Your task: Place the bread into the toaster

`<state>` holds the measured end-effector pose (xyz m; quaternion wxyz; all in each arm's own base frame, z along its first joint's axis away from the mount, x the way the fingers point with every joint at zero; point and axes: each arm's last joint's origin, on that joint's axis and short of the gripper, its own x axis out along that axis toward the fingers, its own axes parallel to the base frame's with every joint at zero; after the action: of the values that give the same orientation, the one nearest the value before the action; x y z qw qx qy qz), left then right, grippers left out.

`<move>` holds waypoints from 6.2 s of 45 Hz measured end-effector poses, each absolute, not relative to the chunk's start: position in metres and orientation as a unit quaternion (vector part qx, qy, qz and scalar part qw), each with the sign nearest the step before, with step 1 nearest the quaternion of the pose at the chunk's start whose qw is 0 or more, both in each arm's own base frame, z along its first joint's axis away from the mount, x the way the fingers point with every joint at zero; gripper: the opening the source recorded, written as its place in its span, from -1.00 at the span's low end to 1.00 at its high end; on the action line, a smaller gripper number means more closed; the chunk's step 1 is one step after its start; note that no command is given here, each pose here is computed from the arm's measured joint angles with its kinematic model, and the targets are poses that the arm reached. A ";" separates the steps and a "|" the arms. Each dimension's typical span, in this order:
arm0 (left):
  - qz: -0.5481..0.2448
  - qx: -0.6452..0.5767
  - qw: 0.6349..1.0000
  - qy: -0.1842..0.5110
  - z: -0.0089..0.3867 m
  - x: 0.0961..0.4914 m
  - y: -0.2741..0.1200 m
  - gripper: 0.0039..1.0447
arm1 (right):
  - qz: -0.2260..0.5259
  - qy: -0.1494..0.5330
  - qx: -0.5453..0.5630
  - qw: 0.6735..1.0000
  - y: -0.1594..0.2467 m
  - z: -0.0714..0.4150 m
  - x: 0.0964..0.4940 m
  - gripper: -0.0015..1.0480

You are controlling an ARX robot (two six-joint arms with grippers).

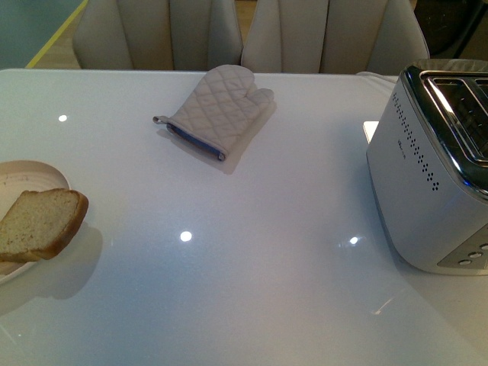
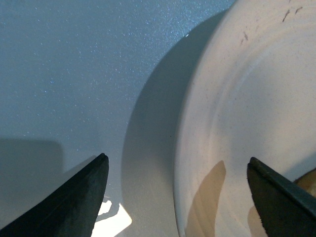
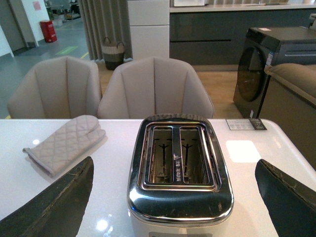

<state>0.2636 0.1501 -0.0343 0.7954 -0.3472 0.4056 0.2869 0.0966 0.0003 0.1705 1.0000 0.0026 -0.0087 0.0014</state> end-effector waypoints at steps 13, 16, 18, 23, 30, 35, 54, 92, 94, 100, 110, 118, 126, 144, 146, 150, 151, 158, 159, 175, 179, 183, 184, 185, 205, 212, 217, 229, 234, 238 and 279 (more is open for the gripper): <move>0.282 -0.345 0.796 0.410 -0.042 0.275 0.134 -0.50 | 0.001 -0.009 0.003 1.000 0.000 0.171 0.097 0.83; 0.275 -0.348 0.796 0.412 -0.042 0.274 0.127 -0.71 | 0.001 -0.009 0.003 1.000 0.000 0.171 0.097 0.83; 0.267 -0.352 0.796 0.414 -0.041 0.273 0.120 -0.83 | 0.001 -0.009 0.003 1.000 0.000 0.171 0.097 0.83; 0.249 -0.358 0.793 0.425 -0.038 0.271 0.097 -0.90 | 0.001 -0.009 0.003 1.000 0.000 0.171 0.097 0.83; 0.225 -0.363 0.791 0.438 -0.034 0.264 0.065 -0.90 | 0.001 -0.009 0.003 1.000 0.000 0.171 0.097 0.83; 0.200 -0.364 0.791 0.450 -0.031 0.262 0.035 -0.91 | 0.001 -0.009 0.003 1.000 0.000 0.171 0.097 0.83; 0.174 -0.397 0.768 0.471 -0.030 0.262 -0.044 -0.93 | 0.001 -0.009 0.003 1.000 0.000 0.171 0.097 0.83; 0.047 -0.277 0.951 0.130 0.122 0.222 -0.001 0.49 | 0.001 -0.009 0.003 1.000 0.000 0.171 0.097 0.83; 0.028 -0.233 0.966 0.106 0.120 0.212 0.000 0.35 | 0.001 -0.009 0.003 1.000 0.000 0.171 0.097 0.83; 0.000 -0.107 0.994 0.022 0.136 0.197 -0.001 0.01 | 0.001 -0.008 0.003 1.000 0.000 0.170 0.097 0.83; 0.000 -0.015 1.000 0.012 0.147 0.171 0.000 -0.88 | 0.001 -0.008 0.003 1.000 0.000 0.170 0.097 0.83; 0.000 -0.008 1.000 0.017 0.154 0.156 0.000 -0.95 | 0.001 -0.009 0.003 1.000 0.000 0.171 0.097 0.83; -0.001 -0.007 1.000 0.006 0.163 0.145 0.000 -0.95 | 0.001 -0.009 0.003 1.000 0.000 0.171 0.097 0.83; -0.001 -0.006 1.000 -0.004 0.169 0.127 0.000 -0.95 | 0.001 -0.009 0.003 1.000 0.000 0.171 0.097 0.83; -0.001 -0.006 1.000 -0.004 0.170 0.126 0.000 -0.95 | 0.001 -0.008 0.003 1.000 0.000 0.170 0.097 0.83; -0.001 -0.006 1.000 -0.005 0.170 0.123 0.000 -0.95 | 0.001 -0.009 0.003 1.000 0.000 0.171 0.097 0.83; -0.001 -0.006 1.000 -0.006 0.170 0.122 0.000 -0.95 | 0.001 -0.008 0.003 1.000 0.000 0.170 0.097 0.83; -0.001 -0.006 1.000 -0.006 0.171 0.117 0.000 -0.95 | 0.001 -0.009 0.003 1.000 0.000 0.171 0.097 0.83; -0.001 -0.006 1.000 -0.006 0.171 0.116 0.000 -0.95 | 0.001 -0.009 0.003 1.000 0.000 0.171 0.097 0.83; -0.001 -0.006 1.000 -0.007 0.170 0.109 0.000 -0.95 | 0.001 -0.009 0.003 1.000 0.000 0.171 0.097 0.83; 0.000 -0.005 1.000 0.006 0.167 0.104 0.000 -0.95 | 0.001 -0.009 0.003 1.000 0.000 0.171 0.097 0.83; -0.001 -0.005 1.000 -0.002 0.167 0.098 0.000 -0.95 | 0.001 -0.008 0.003 1.000 0.000 0.170 0.097 0.83; -0.001 -0.005 1.000 -0.003 0.167 0.098 0.000 -0.95 | 0.001 -0.009 0.003 1.000 0.000 0.171 0.097 0.83; 0.000 -0.005 1.000 -0.003 0.167 0.098 0.000 -0.95 | 0.001 -0.009 0.003 1.000 0.000 0.171 0.097 0.83; 0.000 -0.005 1.000 -0.004 0.167 0.097 0.000 -0.22 | 0.019 0.206 0.015 0.978 0.029 0.193 0.142 0.83; 0.000 -0.005 1.000 -0.004 0.167 0.097 0.000 0.29 | 0.084 0.222 0.057 0.970 0.057 0.202 0.187 0.83; -0.001 -0.005 1.000 -0.004 0.167 0.097 0.000 0.66 | 0.108 0.257 0.087 0.956 0.076 0.188 0.221 0.83; -0.001 -0.004 1.000 -0.004 0.167 0.097 0.000 0.87 | 0.139 0.338 0.147 0.919 0.114 0.134 0.277 0.83; 0.000 -0.004 1.000 -0.004 0.167 0.097 0.000 0.87 | 0.161 0.366 0.164 0.902 0.133 0.117 0.282 0.83; 0.000 -0.004 1.000 -0.004 0.167 0.097 0.000 0.87 | 0.171 0.384 0.173 0.891 0.145 0.104 0.283 0.83; 0.000 -0.004 1.000 -0.004 0.167 0.097 0.000 0.87 | 0.179 0.469 0.286 0.816 0.178 0.006 0.319 0.83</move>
<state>0.0973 -0.0001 0.1674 1.0000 -0.0045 -0.0041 -0.0004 0.3190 0.1779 0.0062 0.8164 0.2856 0.4690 0.1788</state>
